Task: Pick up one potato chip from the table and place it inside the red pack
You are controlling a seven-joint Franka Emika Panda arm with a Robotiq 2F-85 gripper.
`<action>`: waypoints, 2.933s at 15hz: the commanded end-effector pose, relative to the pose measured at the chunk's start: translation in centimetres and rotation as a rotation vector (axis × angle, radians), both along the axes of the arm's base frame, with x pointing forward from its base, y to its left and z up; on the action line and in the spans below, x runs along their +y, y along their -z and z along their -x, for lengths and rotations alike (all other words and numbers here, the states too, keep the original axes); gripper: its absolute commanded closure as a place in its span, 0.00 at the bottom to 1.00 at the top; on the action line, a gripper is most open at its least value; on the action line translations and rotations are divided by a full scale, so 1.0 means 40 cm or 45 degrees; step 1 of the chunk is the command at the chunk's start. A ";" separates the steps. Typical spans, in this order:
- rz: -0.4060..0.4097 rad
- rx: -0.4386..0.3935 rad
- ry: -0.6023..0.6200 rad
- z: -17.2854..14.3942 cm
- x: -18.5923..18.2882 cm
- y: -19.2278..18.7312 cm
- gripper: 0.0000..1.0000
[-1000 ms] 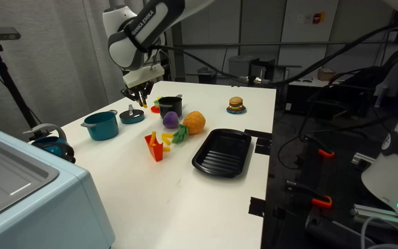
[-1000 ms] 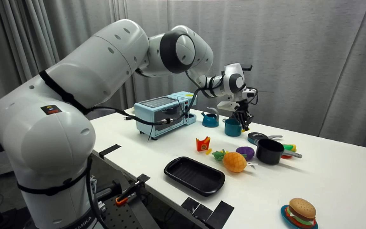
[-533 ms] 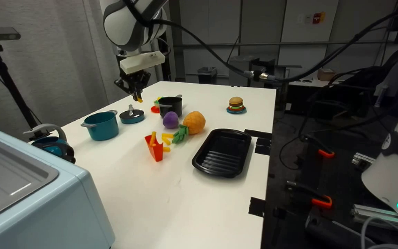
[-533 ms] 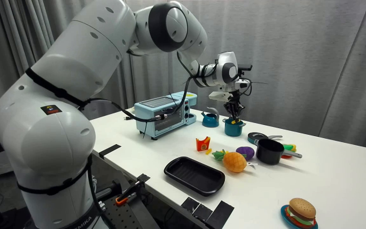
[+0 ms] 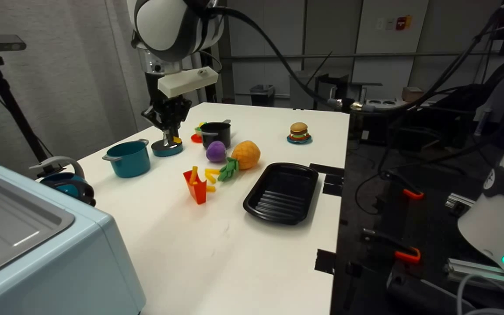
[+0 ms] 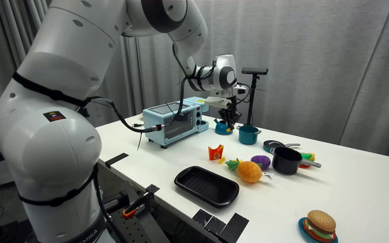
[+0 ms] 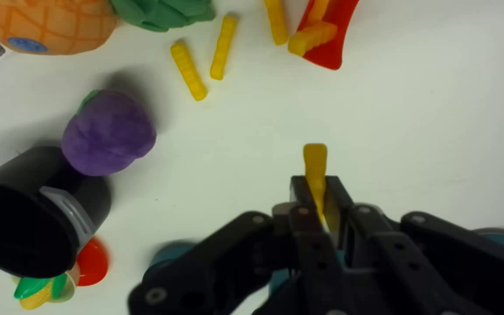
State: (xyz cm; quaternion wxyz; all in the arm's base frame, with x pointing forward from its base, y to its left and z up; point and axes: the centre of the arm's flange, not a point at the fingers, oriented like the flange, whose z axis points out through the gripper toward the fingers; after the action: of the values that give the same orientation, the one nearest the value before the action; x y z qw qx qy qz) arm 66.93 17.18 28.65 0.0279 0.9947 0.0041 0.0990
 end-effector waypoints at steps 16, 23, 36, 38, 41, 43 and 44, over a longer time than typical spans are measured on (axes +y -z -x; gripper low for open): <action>-0.046 -0.023 -0.158 0.038 -0.288 0.021 0.87; -0.052 -0.025 -0.164 0.037 -0.286 0.019 0.87; -0.100 -0.019 -0.287 0.126 -0.154 0.024 0.97; -0.111 -0.020 -0.310 0.140 -0.135 0.025 0.97; -0.123 -0.030 -0.344 0.165 -0.108 0.026 0.97; -0.126 -0.039 -0.364 0.183 -0.095 0.029 0.97; -0.129 -0.045 -0.374 0.191 -0.091 0.031 0.97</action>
State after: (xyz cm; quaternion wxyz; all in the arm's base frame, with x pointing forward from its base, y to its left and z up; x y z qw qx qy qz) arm 61.36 13.43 26.75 -0.0266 0.9858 0.1274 0.1062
